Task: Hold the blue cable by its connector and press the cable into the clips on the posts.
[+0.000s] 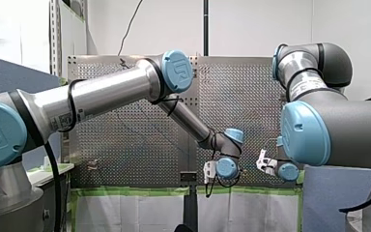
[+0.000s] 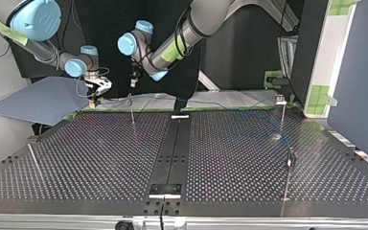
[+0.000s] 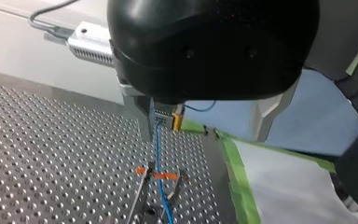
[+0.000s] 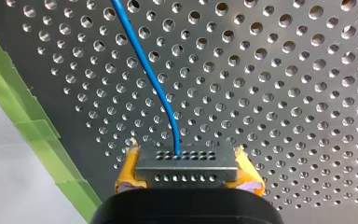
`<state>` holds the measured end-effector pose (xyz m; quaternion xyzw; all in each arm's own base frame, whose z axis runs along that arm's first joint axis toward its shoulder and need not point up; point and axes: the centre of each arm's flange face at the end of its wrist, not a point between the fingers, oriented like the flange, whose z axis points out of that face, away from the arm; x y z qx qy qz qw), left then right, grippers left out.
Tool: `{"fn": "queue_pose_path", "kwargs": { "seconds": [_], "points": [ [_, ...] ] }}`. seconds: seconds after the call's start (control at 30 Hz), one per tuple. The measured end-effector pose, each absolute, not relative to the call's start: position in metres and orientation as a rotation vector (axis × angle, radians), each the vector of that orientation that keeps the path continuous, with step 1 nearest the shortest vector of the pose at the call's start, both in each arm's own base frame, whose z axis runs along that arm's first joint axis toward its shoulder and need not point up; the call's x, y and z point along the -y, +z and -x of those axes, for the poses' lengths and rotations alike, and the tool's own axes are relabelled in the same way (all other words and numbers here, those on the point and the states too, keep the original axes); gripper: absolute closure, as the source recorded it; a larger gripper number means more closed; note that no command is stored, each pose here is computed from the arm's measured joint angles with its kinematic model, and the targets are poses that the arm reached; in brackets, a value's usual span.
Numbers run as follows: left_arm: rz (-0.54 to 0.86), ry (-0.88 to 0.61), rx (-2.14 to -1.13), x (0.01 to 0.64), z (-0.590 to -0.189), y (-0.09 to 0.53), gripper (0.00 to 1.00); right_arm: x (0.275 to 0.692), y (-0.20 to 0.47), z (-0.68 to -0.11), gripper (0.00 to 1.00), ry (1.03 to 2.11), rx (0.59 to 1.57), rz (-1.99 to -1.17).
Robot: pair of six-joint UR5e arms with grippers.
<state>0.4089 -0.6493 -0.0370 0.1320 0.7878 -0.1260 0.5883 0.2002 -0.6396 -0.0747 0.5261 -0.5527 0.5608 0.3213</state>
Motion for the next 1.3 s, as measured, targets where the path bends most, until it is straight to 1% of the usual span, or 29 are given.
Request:
{"fn": "queue_pose_path", "kwargs": {
  "seconds": [0.53,0.87,1.17,1.3],
  "points": [
    [-0.314,-0.239,-1.846,0.644,-0.401,-0.033,0.0,0.638,-0.076,-0.202,1.0,1.474,1.451,-1.387],
    [-0.306,-0.255,-1.784,0.648,-0.376,0.004,0.0,0.638,-0.077,-0.203,1.0,1.474,1.452,-1.389],
    [-0.258,-0.309,-1.727,0.642,-0.369,0.039,0.0,0.638,-0.076,-0.203,1.0,1.474,1.451,-1.387],
    [-0.262,-0.307,-1.729,0.636,-0.363,0.051,0.0,0.638,-0.076,-0.204,1.0,1.477,1.449,-1.389]
  ]
}}
